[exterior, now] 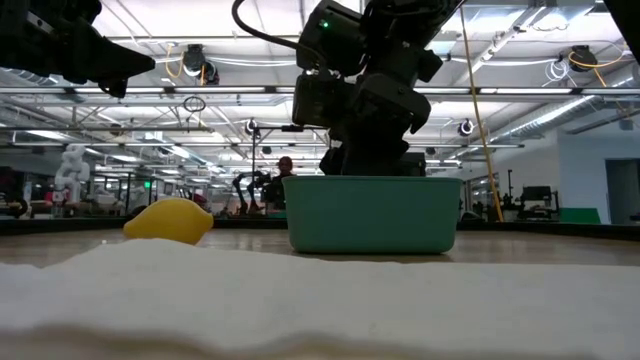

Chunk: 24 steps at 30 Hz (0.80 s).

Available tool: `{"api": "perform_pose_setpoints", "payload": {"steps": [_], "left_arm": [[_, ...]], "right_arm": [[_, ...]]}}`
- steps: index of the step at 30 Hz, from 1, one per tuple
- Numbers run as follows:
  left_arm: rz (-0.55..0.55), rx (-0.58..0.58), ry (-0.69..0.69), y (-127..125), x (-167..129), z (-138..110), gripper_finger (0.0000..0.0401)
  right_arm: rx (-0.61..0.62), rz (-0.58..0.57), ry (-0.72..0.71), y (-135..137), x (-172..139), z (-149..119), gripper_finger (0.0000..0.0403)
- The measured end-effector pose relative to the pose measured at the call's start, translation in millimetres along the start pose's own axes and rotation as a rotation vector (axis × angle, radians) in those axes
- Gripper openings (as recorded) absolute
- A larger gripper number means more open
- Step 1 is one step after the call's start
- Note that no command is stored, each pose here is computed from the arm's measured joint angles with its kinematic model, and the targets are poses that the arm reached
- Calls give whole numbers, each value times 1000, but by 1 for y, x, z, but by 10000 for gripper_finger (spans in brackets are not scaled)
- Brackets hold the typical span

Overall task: Pick and placing Produce into tupperware
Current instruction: Put the lemon into the bin

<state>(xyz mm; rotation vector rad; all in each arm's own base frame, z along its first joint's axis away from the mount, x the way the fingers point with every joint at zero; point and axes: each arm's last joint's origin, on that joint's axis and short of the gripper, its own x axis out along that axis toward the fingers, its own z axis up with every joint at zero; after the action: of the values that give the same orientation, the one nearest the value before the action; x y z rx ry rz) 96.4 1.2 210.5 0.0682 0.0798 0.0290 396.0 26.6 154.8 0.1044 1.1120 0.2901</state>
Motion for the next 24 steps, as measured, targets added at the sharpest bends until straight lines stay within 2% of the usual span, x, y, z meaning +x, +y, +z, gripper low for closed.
{"api": "perform_pose_setpoints", "payload": {"steps": [24], "left_arm": [[0,0,-2,0,0,0,24]], "right_arm": [[8,-33,-12,4,-17,3,269]]}}
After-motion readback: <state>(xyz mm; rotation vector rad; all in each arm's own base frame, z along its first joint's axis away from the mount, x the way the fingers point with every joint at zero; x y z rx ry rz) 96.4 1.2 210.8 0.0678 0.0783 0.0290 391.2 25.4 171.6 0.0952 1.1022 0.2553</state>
